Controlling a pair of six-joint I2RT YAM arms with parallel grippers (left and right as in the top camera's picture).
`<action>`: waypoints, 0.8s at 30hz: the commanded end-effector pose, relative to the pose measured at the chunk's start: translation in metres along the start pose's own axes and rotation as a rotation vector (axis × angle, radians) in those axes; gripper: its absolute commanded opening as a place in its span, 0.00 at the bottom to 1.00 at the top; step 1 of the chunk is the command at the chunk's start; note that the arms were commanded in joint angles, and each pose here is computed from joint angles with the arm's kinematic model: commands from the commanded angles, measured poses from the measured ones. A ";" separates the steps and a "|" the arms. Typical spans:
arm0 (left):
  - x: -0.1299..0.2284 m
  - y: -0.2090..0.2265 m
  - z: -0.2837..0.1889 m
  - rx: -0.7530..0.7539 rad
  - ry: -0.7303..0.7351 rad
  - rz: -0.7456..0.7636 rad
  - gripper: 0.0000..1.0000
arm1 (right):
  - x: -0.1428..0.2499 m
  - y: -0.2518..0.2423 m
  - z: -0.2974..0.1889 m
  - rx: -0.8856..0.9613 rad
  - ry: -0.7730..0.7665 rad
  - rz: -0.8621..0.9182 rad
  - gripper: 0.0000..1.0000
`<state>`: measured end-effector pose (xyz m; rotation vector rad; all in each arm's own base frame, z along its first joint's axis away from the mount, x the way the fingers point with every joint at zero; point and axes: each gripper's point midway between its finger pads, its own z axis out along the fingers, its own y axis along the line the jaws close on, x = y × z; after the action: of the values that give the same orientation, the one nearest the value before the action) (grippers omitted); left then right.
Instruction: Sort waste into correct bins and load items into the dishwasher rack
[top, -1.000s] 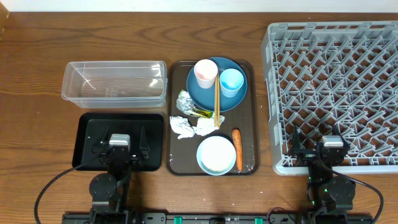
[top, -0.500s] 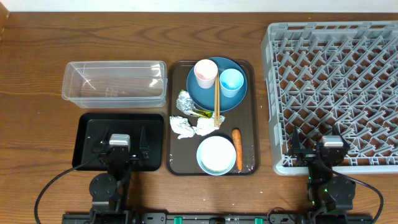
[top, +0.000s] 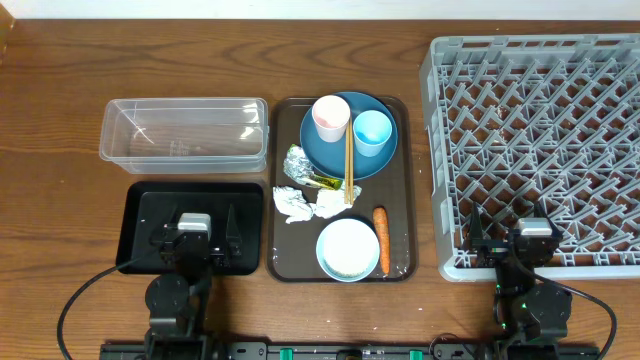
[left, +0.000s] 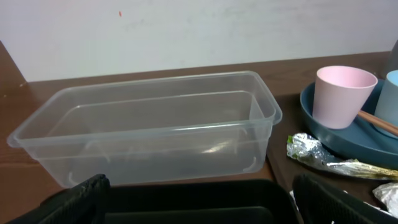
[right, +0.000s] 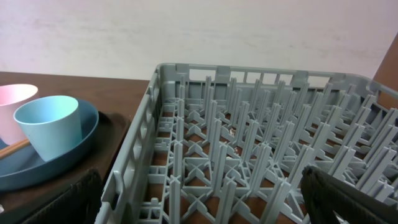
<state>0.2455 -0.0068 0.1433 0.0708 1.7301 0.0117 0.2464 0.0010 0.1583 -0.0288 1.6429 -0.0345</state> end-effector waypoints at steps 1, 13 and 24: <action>0.016 -0.009 0.002 0.048 0.040 -0.089 0.95 | 0.001 0.002 0.000 -0.005 0.000 -0.005 0.99; -0.043 -0.058 -0.042 0.346 0.130 -0.398 0.96 | 0.001 0.002 0.000 -0.005 0.000 -0.005 0.99; -0.127 -0.033 -0.094 0.181 0.342 -0.355 0.96 | 0.001 0.002 0.000 -0.005 0.000 -0.005 0.99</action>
<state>0.1664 -0.0479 0.2681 -0.1038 2.0213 -0.4583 0.2464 0.0009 0.1581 -0.0285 1.6433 -0.0348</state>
